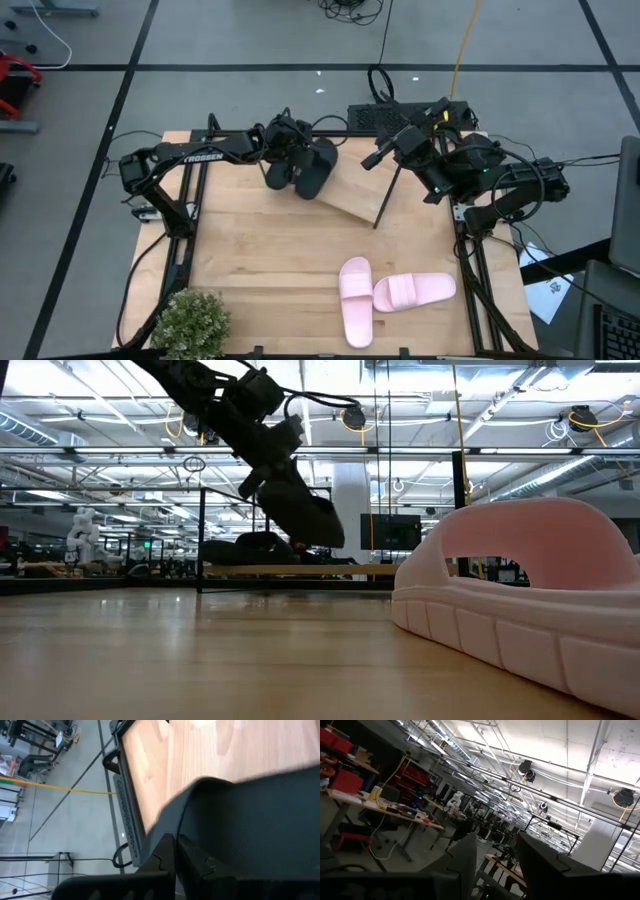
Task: Pick and place slides into the shelf
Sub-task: Put the black slides on the shelf
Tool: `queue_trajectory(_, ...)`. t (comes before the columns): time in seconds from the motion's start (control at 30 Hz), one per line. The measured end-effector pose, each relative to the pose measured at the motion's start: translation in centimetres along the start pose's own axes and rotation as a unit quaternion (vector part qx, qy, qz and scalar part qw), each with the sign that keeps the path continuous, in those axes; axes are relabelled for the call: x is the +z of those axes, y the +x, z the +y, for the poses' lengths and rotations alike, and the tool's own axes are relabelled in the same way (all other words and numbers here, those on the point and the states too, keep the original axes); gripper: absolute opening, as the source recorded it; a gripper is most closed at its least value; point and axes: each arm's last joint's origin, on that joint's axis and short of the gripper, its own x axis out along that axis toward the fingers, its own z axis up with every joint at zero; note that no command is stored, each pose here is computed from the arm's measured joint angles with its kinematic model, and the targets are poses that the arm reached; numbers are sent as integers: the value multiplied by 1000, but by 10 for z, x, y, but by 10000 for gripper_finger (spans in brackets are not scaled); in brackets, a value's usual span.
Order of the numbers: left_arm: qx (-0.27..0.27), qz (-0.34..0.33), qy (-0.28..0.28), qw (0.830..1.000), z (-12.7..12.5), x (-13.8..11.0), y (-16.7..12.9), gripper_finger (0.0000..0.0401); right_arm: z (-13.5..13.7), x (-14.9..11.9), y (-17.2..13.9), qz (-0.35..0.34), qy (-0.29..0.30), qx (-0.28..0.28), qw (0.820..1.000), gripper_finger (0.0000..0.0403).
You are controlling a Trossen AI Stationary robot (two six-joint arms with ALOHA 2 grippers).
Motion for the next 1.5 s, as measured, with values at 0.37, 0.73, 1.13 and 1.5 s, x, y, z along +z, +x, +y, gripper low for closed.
queue_trajectory(0.37, -5, -8, -17, 1000, 4, -7, -1, 0, 4, -1, 1, 3, 4, 6, 1000, 130)
queue_trajectory(0.73, -12, -19, -25, 999, 6, -9, -1, 0, 6, -3, 1, 8, 13, 13, 1000, 130)
queue_trajectory(1.13, -11, -25, -25, 999, -5, -17, 4, 0, 8, -4, 0, 14, 20, 21, 999, 130)
queue_trajectory(1.5, -10, -23, -60, 998, -1, -24, 3, 0, 9, -5, 0, 16, 24, 25, 999, 130)
